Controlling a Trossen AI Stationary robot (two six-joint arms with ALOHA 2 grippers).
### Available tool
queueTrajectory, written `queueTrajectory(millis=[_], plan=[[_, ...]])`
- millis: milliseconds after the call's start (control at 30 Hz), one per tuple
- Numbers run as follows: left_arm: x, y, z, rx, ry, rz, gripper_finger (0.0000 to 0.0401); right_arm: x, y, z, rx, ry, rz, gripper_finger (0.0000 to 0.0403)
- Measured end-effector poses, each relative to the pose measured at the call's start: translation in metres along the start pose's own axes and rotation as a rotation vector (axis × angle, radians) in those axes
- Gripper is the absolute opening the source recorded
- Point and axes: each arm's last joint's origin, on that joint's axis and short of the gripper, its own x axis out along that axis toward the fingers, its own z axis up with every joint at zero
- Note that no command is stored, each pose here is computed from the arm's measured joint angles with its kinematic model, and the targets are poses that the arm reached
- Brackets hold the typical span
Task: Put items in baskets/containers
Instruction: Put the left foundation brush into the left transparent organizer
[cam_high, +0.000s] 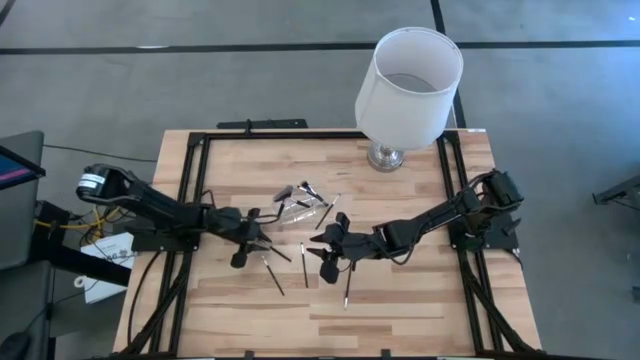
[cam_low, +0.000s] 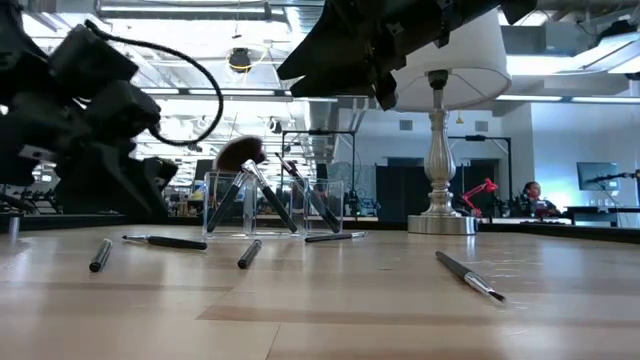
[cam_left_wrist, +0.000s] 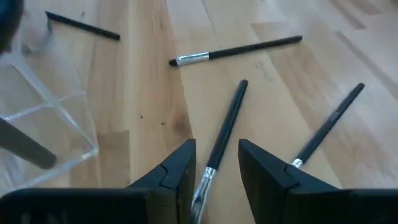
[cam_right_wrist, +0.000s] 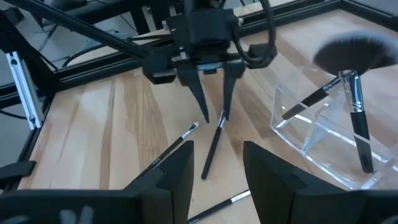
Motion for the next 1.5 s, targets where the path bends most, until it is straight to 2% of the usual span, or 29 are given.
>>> queueTrajectory(millis=[200,367,467,600,633,800,933,1067,1167,1333,1500], plan=[[0.009,0.007,-0.014,-0.036,0.092,0.000,0.0117,0.000,0.000,0.000,0.000,0.000,-0.001,0.0127],[0.016,0.007,-0.020,-0.036,0.111,0.000,0.0115,0.000,0.000,0.000,0.000,0.000,0.000,0.0127],[0.018,0.008,-0.020,-0.036,0.109,0.020,0.0091,0.000,0.000,0.000,0.000,0.000,0.000,0.0127],[0.017,0.008,-0.020,-0.031,0.103,0.033,0.0023,0.000,0.000,0.000,0.000,0.000,-0.001,0.0128],[0.017,0.008,-0.020,-0.034,0.100,0.034,0.0017,0.000,0.000,0.000,0.000,0.000,-0.001,0.0128],[0.018,0.004,-0.016,-0.023,0.065,0.030,0.0021,0.008,0.000,0.001,0.029,-0.073,-0.025,0.0129],[0.019,-0.007,-0.007,-0.021,0.034,-0.017,0.0015,0.028,0.004,-0.004,-0.041,-0.111,0.038,0.0138],[0.018,-0.018,0.011,0.013,-0.048,-0.060,0.0017,0.055,0.008,-0.010,-0.085,-0.045,0.041,0.0153],[0.015,-0.025,0.020,0.040,-0.037,-0.078,0.0016,0.073,0.011,-0.003,-0.096,0.020,0.044,0.0159],[0.011,-0.031,0.037,0.082,0.010,-0.041,0.0017,0.092,0.016,0.007,-0.119,0.156,0.004,0.0159],[0.006,-0.035,0.046,0.119,-0.004,-0.021,0.0017,0.110,0.019,0.005,-0.046,0.294,0.033,0.0153]])
